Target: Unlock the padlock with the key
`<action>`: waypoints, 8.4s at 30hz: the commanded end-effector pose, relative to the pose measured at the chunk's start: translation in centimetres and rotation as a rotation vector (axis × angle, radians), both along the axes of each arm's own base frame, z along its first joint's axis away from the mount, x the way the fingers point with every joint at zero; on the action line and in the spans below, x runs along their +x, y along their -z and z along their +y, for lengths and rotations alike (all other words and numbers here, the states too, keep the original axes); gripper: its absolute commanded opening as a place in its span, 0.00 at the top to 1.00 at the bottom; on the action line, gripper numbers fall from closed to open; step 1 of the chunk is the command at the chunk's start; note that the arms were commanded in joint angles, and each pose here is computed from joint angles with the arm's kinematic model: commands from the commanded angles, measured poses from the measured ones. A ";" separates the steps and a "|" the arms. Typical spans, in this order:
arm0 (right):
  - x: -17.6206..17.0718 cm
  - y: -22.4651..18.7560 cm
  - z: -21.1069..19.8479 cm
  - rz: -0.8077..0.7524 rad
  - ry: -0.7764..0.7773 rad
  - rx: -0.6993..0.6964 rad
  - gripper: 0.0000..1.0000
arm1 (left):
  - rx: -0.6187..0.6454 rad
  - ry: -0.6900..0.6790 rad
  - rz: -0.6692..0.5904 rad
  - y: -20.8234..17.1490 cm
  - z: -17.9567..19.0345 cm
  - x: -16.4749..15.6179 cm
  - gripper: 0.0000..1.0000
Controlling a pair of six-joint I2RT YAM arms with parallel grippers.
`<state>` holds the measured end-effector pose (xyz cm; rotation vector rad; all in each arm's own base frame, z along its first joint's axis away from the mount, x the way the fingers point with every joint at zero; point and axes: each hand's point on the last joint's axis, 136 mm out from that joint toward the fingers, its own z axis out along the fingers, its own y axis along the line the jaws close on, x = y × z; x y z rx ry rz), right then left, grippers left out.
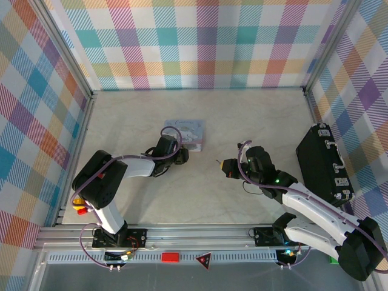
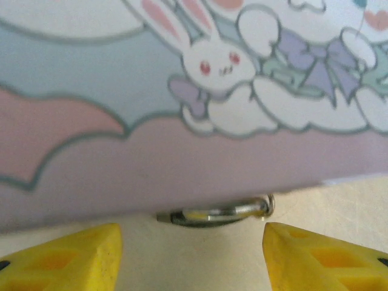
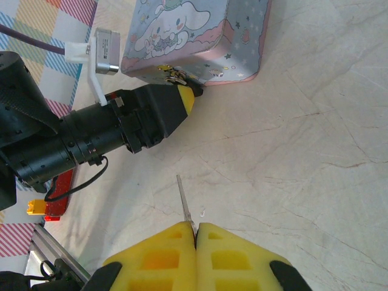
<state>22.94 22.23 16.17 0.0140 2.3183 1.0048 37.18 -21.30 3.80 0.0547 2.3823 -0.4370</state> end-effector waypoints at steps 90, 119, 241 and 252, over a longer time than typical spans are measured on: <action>-0.1 8.9 11.3 0.024 0.010 0.172 1.00 | -0.466 -0.285 0.433 -4.7 -2.9 -6.9 0.81; -0.1 9.2 11.4 -0.018 0.009 0.275 1.00 | -0.530 -0.275 0.441 -5.4 -4.3 -8.2 0.83; 2.0 6.6 11.5 -0.147 0.003 0.380 1.00 | -0.604 -0.206 0.494 -7.3 -7.7 -10.7 0.89; 3.0 6.3 10.8 -0.183 0.018 0.375 1.00 | -0.607 -0.204 0.487 -7.6 -7.9 -10.5 0.90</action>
